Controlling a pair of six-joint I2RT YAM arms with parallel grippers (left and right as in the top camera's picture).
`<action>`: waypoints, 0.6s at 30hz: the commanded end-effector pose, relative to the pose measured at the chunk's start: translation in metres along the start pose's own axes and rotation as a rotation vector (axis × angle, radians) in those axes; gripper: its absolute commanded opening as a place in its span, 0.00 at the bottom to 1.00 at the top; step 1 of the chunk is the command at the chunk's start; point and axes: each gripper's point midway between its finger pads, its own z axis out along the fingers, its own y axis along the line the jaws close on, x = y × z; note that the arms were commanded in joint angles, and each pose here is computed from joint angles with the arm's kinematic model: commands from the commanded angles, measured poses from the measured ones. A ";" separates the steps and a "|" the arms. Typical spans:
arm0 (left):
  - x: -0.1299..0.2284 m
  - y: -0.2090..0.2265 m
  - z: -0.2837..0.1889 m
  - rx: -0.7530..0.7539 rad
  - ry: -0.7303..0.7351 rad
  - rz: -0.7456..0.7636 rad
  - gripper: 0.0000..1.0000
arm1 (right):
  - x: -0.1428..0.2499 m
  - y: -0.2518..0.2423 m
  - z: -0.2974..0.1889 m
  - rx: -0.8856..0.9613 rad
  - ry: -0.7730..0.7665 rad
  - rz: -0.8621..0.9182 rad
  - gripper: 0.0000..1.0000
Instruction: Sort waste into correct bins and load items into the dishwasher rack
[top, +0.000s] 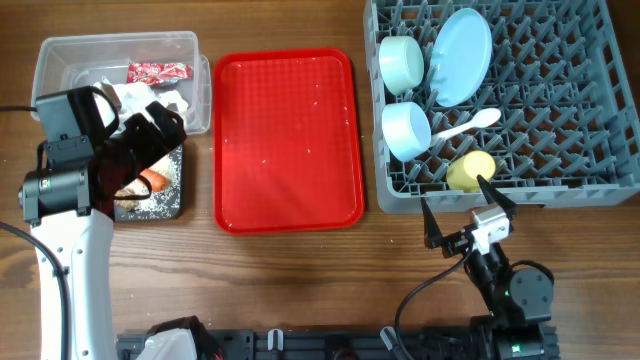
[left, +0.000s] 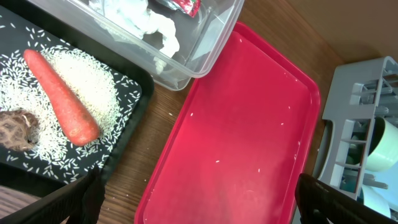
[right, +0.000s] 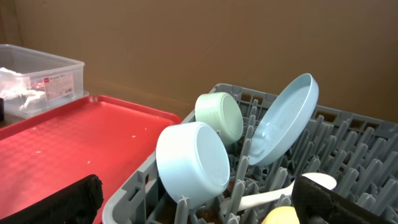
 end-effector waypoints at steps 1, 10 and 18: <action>-0.002 -0.006 -0.004 0.021 -0.010 0.030 1.00 | -0.003 -0.001 -0.001 0.009 -0.014 -0.017 1.00; 0.003 -0.059 -0.131 0.264 -0.652 0.260 1.00 | -0.003 -0.001 -0.001 0.009 -0.014 -0.017 1.00; 0.055 -0.009 -0.060 0.437 -0.943 0.239 1.00 | -0.003 -0.001 -0.001 0.009 -0.014 -0.017 1.00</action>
